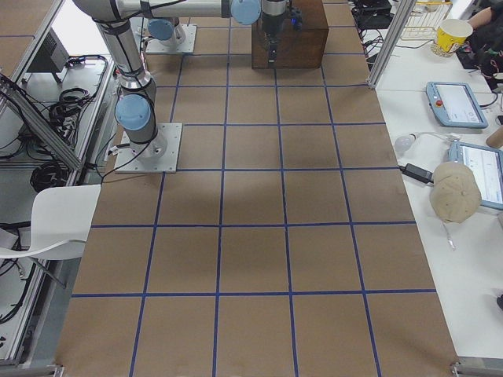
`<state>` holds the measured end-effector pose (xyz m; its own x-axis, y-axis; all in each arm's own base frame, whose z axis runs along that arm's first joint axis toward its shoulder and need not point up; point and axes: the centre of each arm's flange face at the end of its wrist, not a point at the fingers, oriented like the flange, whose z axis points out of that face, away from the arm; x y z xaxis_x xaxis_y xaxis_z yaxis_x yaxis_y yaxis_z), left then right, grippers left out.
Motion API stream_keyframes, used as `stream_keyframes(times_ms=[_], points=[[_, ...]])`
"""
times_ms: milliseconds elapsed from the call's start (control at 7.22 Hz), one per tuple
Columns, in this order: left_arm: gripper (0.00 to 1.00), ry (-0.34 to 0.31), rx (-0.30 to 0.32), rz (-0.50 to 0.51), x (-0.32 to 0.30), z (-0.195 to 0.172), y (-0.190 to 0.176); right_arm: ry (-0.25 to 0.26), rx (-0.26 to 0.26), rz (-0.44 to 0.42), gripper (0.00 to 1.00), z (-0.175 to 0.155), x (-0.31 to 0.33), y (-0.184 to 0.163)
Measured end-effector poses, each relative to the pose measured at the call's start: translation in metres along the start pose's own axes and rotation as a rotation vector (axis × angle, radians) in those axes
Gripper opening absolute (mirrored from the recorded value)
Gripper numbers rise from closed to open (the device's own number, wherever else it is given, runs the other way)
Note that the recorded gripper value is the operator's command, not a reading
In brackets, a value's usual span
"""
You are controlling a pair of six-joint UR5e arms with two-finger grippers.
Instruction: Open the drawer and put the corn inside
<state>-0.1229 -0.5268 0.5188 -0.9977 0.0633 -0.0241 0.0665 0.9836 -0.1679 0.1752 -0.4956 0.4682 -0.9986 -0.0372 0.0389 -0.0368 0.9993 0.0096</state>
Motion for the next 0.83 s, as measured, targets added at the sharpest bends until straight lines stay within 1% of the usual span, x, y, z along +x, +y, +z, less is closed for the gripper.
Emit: stream_keyframes(times_ms=[139,416,831], points=[[1.00,0.006,-0.017,0.004,0.0049,0.0048,-0.0004,0.000,0.000,0.000,1.00,0.0000,0.0000,0.0000],[1.00,0.009,-0.039,0.002,0.0062,0.0018,0.0014,0.000,0.000,-0.001,1.00,0.0000,-0.0002,0.0001],[1.00,0.017,-0.064,-0.051,0.0057,-0.0035,0.0030,0.000,0.000,0.000,1.00,0.0000,0.0000,0.0000]])
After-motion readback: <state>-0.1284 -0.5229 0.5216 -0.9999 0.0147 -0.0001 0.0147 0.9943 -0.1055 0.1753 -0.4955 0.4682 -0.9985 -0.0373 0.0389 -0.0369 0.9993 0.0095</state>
